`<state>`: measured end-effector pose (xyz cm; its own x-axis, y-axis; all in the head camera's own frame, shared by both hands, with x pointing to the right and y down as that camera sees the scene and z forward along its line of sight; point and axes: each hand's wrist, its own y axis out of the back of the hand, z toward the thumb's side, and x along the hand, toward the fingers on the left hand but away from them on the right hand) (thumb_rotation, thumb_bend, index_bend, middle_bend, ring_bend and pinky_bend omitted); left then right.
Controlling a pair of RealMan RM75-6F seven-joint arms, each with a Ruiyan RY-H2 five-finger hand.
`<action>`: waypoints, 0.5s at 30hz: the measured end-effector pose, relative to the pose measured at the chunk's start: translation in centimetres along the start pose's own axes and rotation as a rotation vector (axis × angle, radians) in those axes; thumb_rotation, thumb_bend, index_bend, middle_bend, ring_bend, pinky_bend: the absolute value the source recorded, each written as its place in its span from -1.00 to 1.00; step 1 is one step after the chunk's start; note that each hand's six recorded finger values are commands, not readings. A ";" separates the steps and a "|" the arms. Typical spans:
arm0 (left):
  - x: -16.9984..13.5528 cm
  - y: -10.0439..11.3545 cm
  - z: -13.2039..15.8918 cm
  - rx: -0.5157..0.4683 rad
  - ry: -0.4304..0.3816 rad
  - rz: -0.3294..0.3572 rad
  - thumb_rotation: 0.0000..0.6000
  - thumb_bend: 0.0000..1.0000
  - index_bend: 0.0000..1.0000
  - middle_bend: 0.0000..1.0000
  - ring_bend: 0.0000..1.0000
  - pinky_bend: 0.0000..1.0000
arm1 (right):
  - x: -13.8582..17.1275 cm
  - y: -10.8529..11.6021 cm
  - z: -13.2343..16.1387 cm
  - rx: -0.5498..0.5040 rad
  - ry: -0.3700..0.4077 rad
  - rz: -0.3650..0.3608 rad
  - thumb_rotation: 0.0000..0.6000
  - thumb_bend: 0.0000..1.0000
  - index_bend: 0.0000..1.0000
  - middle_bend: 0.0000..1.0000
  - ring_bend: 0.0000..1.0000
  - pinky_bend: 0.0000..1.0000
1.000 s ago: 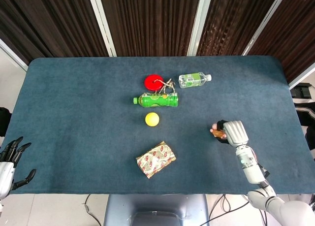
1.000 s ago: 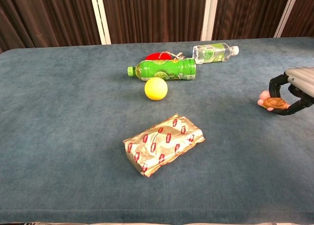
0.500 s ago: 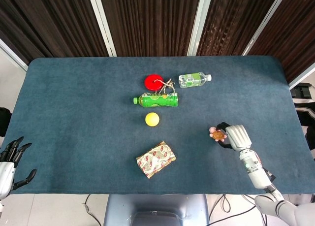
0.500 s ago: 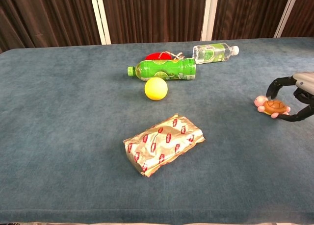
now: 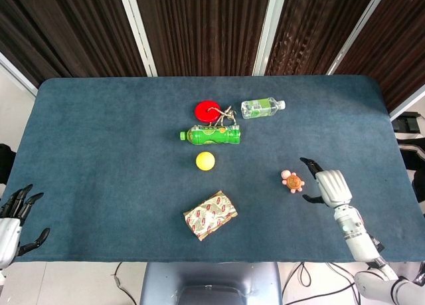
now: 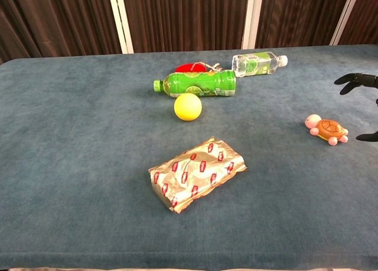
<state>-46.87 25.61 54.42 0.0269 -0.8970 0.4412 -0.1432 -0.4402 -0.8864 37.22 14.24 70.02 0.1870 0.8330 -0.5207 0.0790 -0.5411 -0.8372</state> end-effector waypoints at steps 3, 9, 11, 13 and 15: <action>0.1 -0.1 0.0 0.000 0.000 -0.005 1.00 -0.42 -0.67 -1.00 -0.95 -0.58 | -0.6 -0.3 -0.1 0.015 -0.022 0.017 1.00 -0.53 -0.44 -0.40 0.80 0.93; 0.1 -0.1 -0.1 0.000 0.004 -0.009 1.00 -0.42 -0.67 -1.00 -0.95 -0.58 | -1.9 -1.9 0.9 0.002 -0.019 0.062 1.00 -0.53 -0.35 -0.40 0.80 0.93; 0.1 -0.1 -0.1 0.000 0.004 -0.010 1.00 -0.42 -0.67 -1.00 -0.95 -0.58 | -2.3 -2.3 1.4 -0.005 -0.009 0.066 1.00 -0.53 -0.31 -0.40 0.80 0.93; 0.1 -0.1 -0.1 0.000 0.004 -0.011 1.00 -0.42 -0.67 -1.00 -0.95 -0.58 | -2.5 -2.5 1.8 -0.008 0.000 0.065 1.00 -0.53 -0.26 -0.40 0.80 0.93; 0.1 -0.1 -0.1 -0.001 0.004 -0.010 1.00 -0.42 -0.67 -1.00 -0.95 -0.58 | -2.7 -2.7 1.9 -0.006 0.005 0.061 1.00 -0.53 -0.20 -0.40 0.80 0.93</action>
<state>-46.95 25.57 54.57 0.0246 -0.8926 0.4503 -0.1438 -0.4489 -0.8820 34.61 13.67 73.36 0.1965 0.7977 -0.5702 0.0735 -0.5919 -0.8026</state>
